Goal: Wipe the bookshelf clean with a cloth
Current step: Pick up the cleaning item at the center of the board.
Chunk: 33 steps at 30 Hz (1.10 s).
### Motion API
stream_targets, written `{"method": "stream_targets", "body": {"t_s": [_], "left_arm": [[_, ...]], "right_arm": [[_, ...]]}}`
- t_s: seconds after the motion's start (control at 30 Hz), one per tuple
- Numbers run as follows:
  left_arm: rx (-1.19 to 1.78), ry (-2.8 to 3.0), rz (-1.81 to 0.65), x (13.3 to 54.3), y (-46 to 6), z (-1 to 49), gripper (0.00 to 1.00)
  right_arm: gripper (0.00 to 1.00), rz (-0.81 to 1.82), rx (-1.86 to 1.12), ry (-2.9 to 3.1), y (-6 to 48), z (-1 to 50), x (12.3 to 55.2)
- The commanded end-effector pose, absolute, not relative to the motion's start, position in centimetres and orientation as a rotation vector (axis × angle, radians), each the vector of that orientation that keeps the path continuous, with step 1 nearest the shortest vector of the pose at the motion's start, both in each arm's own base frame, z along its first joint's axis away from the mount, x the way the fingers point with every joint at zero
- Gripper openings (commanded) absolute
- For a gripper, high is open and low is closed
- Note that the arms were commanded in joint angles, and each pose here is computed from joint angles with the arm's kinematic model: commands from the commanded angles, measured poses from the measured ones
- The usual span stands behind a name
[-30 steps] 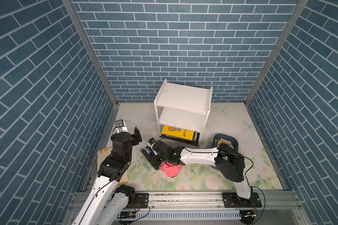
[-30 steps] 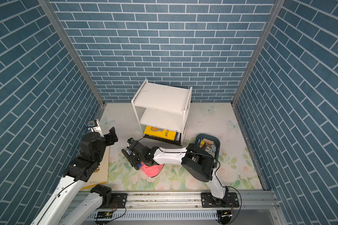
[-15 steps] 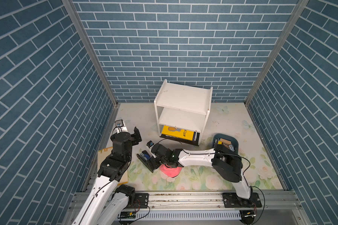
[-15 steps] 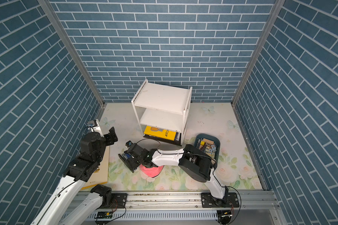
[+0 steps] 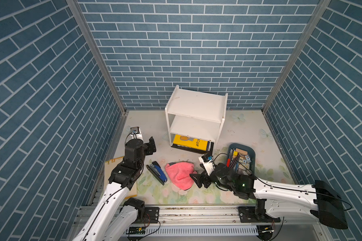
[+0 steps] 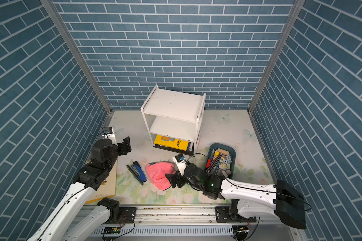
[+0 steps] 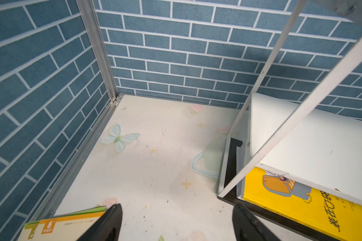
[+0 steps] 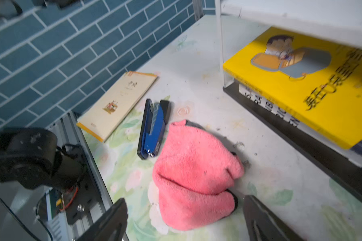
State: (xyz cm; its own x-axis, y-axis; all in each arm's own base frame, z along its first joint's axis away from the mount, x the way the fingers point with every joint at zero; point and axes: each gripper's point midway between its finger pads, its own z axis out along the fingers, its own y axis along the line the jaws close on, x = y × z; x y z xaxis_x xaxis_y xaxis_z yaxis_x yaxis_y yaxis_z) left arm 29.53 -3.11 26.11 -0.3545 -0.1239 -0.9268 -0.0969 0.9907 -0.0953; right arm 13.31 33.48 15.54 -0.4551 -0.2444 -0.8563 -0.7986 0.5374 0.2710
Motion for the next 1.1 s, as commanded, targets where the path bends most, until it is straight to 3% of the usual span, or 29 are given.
{"method": "stream_targets", "body": {"t_s": [0.0, 0.07, 0.2, 0.33, 0.53, 0.73, 0.8, 0.87, 0.93, 1.0, 1.07], "left_arm": [[-0.157, 1.904, -0.029, 29.4, -2.9, 26.7, 0.86], [-0.168, 1.896, -0.020, 29.2, -2.7, 26.8, 0.87], [-0.187, 1.897, 0.009, 28.9, -2.1, 26.7, 0.87], [-0.205, 1.893, 0.036, 28.8, -1.6, 26.8, 0.87], [-0.215, 1.905, 0.065, 28.7, -1.2, 26.5, 0.88], [-0.216, 1.912, 0.068, 28.8, -1.2, 26.3, 0.88], [-0.216, 1.913, 0.065, 28.8, -1.2, 26.3, 0.88], [-0.221, 1.905, 0.068, 28.7, -1.1, 26.5, 0.88], [-0.229, 1.896, 0.075, 28.7, -0.9, 26.7, 0.88], [-0.247, 1.871, 0.061, 28.5, -0.8, 27.4, 0.88], [-0.286, 1.837, -0.020, 28.2, -1.2, 28.4, 0.88]], "right_arm": [[0.90, 1.012, -1.104, 1.583, 36.7, 19.7, 10.6], [0.89, 0.944, -1.354, 1.406, 38.1, 18.5, 9.0], [0.89, 0.652, -1.700, 1.309, 41.2, 13.5, 10.3], [0.86, 0.582, -1.939, 1.267, 43.4, 8.3, 10.5], [0.77, 0.579, -1.890, 1.495, 44.0, 3.4, 15.9], [0.71, 0.645, -1.803, 1.641, 42.4, 0.6, 15.9], [0.60, 0.676, -1.747, 1.651, 42.2, 0.8, 15.8], [0.27, 0.692, -1.677, 1.667, 42.3, 2.2, 15.9], [0.07, 0.714, -1.587, 1.649, 42.5, 5.6, 15.7], [0.00, 0.767, -1.508, 1.528, 42.6, 11.0, 14.1], [0.00, 0.831, -1.417, 1.406, 41.8, 16.7, 12.5]]}}
